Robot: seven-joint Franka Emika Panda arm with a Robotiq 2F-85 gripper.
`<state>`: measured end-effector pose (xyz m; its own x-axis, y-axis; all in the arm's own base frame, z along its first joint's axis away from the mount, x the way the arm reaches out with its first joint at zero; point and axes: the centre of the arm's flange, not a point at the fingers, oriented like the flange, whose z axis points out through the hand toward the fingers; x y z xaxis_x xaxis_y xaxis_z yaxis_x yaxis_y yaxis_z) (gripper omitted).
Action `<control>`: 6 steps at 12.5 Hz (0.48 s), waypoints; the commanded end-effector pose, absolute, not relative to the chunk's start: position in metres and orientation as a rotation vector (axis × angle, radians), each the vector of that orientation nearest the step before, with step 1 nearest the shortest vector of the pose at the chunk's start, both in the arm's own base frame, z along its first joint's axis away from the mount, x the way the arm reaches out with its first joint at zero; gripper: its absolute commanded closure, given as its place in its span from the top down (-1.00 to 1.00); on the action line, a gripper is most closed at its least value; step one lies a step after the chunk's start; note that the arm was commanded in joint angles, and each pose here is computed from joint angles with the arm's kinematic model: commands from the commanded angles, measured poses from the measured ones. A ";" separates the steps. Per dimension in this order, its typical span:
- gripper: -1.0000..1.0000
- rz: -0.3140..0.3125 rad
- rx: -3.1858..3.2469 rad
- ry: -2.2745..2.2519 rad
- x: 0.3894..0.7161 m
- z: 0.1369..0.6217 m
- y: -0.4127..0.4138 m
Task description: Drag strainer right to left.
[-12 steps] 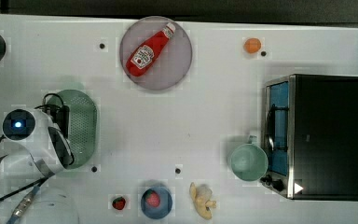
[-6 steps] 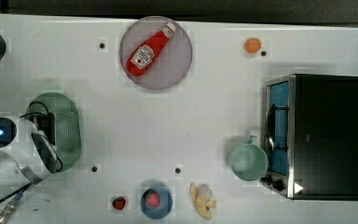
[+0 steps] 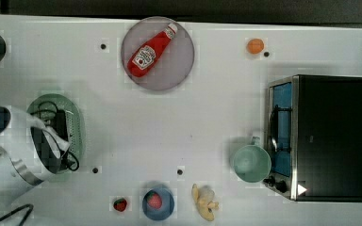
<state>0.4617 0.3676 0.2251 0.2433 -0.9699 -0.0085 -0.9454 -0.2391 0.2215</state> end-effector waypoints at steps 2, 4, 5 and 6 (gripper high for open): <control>1.00 -0.037 2.680 -1.724 0.547 0.435 0.219; 1.00 0.003 2.783 -1.581 0.547 0.493 0.138; 1.00 0.011 2.821 -1.504 0.542 0.515 0.096; 1.00 0.010 2.854 -1.405 0.535 0.531 0.056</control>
<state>0.5307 0.1027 0.5556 0.4979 -0.8670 0.0184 -0.8618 -0.4971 -0.1008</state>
